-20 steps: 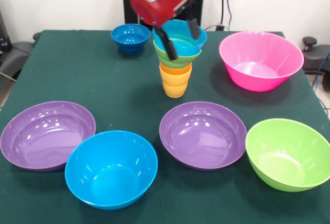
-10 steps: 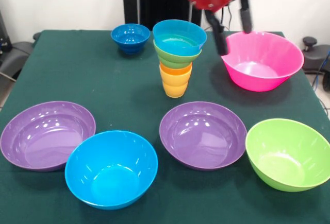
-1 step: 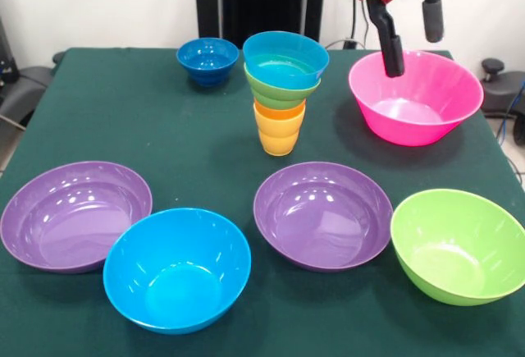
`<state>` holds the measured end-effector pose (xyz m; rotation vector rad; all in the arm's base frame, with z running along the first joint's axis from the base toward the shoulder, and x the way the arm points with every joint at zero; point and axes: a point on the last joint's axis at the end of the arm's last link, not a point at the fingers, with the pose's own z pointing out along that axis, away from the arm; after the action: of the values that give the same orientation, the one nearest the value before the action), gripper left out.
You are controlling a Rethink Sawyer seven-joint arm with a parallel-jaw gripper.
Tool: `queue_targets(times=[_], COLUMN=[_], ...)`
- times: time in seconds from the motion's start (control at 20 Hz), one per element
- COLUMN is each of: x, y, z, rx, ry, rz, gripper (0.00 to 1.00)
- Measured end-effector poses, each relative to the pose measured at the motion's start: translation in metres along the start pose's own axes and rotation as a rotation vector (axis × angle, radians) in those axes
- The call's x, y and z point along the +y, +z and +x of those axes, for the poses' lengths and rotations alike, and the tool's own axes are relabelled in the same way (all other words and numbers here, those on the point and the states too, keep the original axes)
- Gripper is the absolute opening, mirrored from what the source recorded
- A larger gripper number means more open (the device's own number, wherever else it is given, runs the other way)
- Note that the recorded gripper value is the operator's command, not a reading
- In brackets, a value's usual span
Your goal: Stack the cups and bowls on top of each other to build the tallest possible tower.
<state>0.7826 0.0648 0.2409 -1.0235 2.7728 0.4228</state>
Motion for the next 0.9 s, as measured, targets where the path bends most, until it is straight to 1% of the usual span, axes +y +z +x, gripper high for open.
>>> queue_targets(times=[0.15, 0.5, 0.65, 0.8, 0.85, 0.9], x=[-0.002, -0.018, -0.021, -0.023, -0.023, -0.023], y=[0.0, 0.002, 0.006, 0.012, 0.016, 0.018], z=[-0.002, -0.006, -0.006, -0.005, -0.004, -0.004], rx=[-0.016, -0.105, -0.131, -0.165, -0.182, -0.186], ry=[0.012, 0.033, 0.035, 0.036, 0.035, 0.035], rz=[0.014, 0.103, 0.13, 0.16, 0.175, 0.179], gripper=[1.0, 1.0, 1.0, 1.0, 1.0, 1.0])
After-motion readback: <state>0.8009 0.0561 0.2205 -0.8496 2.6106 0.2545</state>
